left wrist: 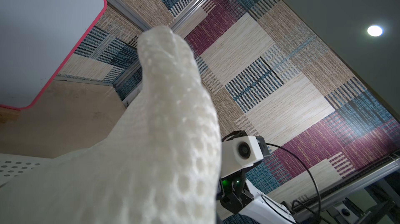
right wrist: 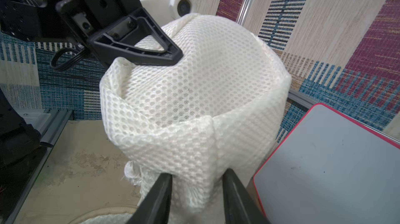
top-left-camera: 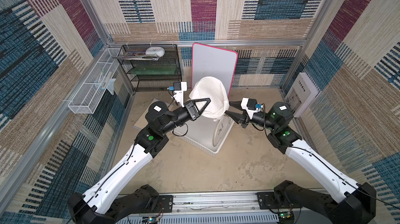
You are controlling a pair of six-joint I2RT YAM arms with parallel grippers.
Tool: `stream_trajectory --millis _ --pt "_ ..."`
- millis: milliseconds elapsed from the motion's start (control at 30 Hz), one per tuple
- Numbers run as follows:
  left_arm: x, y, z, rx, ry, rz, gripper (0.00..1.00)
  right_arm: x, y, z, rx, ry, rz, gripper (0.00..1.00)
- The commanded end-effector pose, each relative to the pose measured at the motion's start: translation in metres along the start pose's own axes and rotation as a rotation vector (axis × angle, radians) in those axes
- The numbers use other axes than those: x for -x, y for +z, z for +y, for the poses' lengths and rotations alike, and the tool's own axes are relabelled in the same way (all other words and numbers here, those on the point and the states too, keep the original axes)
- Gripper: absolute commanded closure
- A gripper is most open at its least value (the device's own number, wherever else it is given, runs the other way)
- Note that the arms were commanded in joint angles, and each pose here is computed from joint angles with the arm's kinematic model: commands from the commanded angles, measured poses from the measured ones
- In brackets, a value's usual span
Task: Turn the laundry bag inside out
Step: Turn over the laundry bag.
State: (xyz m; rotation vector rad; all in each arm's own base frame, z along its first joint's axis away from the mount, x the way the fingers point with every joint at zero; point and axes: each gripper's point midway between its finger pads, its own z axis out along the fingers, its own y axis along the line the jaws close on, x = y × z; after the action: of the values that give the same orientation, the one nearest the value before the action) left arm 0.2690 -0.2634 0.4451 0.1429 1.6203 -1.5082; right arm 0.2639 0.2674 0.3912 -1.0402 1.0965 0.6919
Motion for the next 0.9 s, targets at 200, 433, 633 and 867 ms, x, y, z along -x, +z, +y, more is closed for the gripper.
stream_trajectory --millis 200,433,633,867 --pt "0.023 -0.009 -0.04 -0.138 -0.041 -0.081 1.0 -0.012 0.004 -0.019 -0.111 -0.05 0.074 1.0" --pt "0.047 -0.013 -0.074 -0.278 -0.07 -0.157 1.0 -0.023 0.004 -0.021 -0.131 -0.002 0.101 1.0" --pt "0.066 -0.016 -0.091 -0.46 -0.148 -0.262 1.0 -0.016 0.026 0.013 0.029 0.142 0.005 1.0" --pt "0.076 -0.013 -0.113 -0.619 -0.102 -0.285 1.0 0.002 0.039 0.036 0.095 0.088 -0.051 1.0"
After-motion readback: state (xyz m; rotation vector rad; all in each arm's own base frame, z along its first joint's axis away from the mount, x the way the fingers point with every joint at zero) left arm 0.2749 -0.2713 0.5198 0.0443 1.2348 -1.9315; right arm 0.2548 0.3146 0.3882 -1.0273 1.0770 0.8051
